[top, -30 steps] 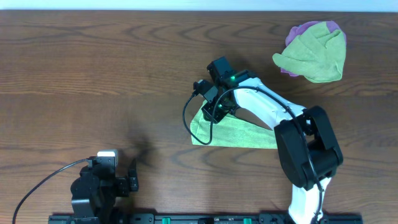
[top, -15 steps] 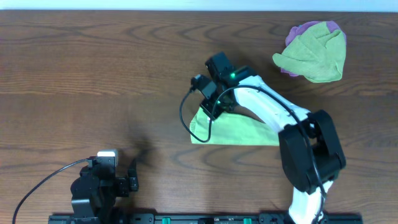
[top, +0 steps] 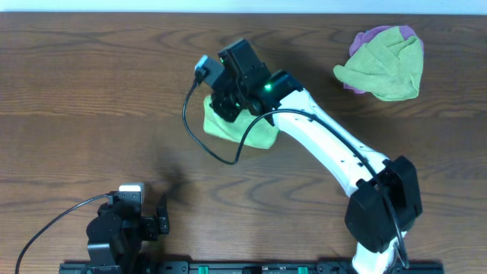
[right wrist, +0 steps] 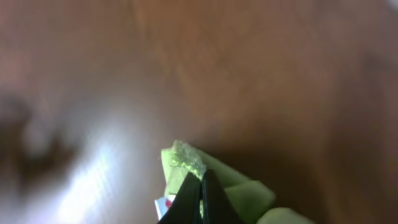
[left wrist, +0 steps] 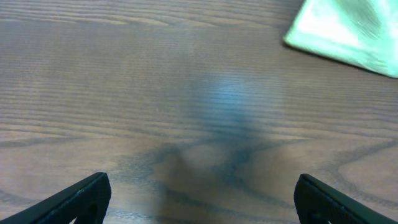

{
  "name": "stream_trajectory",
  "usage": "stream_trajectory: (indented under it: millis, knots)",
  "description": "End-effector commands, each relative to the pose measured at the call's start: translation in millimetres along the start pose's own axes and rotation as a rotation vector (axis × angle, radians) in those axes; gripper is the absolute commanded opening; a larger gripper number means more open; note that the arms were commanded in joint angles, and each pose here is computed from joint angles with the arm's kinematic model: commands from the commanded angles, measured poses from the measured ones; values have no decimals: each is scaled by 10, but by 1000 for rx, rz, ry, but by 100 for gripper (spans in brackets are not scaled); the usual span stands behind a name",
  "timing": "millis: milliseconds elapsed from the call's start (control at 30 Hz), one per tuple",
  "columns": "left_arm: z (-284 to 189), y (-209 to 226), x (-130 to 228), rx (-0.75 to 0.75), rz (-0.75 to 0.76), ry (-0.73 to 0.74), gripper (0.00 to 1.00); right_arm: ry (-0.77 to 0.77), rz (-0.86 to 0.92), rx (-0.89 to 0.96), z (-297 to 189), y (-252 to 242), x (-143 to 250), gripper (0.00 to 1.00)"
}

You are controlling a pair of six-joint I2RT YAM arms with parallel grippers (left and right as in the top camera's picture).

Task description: Fold the cloth

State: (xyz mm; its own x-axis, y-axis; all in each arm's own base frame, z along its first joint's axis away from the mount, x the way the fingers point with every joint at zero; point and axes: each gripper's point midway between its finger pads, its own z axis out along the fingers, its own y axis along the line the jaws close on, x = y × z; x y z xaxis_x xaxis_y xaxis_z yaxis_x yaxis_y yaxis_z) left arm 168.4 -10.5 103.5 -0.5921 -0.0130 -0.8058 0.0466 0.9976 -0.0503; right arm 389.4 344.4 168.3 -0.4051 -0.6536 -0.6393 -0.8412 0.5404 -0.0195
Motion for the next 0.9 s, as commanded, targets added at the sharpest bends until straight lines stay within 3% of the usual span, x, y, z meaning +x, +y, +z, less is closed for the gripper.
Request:
stream_trajectory:
  millis: [0,300,533,667,867]
  knots:
    - [0,-20,-4,11,-7,-5,95,-54,-1,132,-148,-225,-209,1]
    - [-4,-20,-136,11,-2,-59,95,-187,31,417,-233,-948,-490,1]
    - [-4,-20,-141,11,-2,-61,95,-255,75,627,-616,-1495,-704,4]
    - [-4,-20,-141,11,-2,-61,95,-231,72,726,-861,-1734,-701,3]
    - [-4,-21,-141,11,-2,-61,95,-91,70,884,-1095,-2102,-376,1]
